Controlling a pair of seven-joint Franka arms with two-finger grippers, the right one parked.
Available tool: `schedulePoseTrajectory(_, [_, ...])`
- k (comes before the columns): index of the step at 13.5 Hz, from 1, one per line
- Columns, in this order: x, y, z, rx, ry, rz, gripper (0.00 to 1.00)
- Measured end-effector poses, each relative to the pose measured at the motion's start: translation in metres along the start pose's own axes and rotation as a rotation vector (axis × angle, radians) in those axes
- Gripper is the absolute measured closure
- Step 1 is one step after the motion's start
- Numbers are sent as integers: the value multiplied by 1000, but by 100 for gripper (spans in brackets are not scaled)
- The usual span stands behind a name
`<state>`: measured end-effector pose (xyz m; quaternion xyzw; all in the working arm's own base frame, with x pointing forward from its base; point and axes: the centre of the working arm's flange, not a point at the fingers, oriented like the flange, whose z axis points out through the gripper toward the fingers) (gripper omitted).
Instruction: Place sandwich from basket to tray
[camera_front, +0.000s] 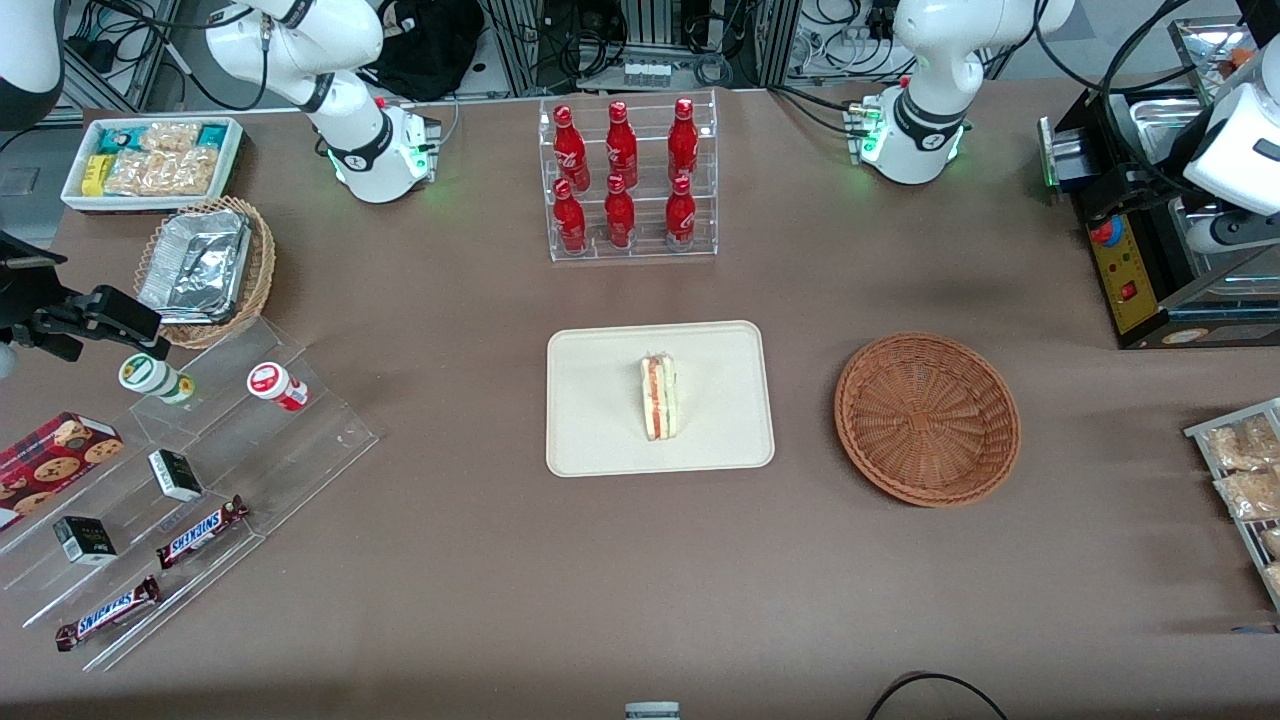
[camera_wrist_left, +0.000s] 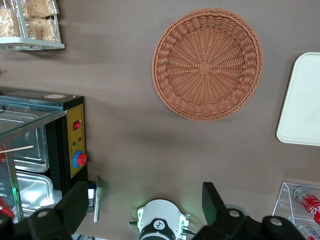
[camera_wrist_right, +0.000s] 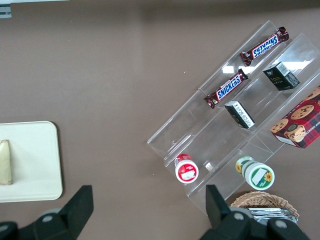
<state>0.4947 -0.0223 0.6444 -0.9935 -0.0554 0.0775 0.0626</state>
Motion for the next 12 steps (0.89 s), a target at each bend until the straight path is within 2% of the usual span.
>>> schedulePoseTrajectory(1, [1,-3,0,-2,3,-5,0])
schedulePoseTrajectory(4, [6,-7,-5,-13,50,-14,0])
schedulePoseTrajectory(7, [9,-8,-14,-19,78,-15,0])
schedulePoseTrajectory(12, [20,-5,-8,-71,61,-10,0])
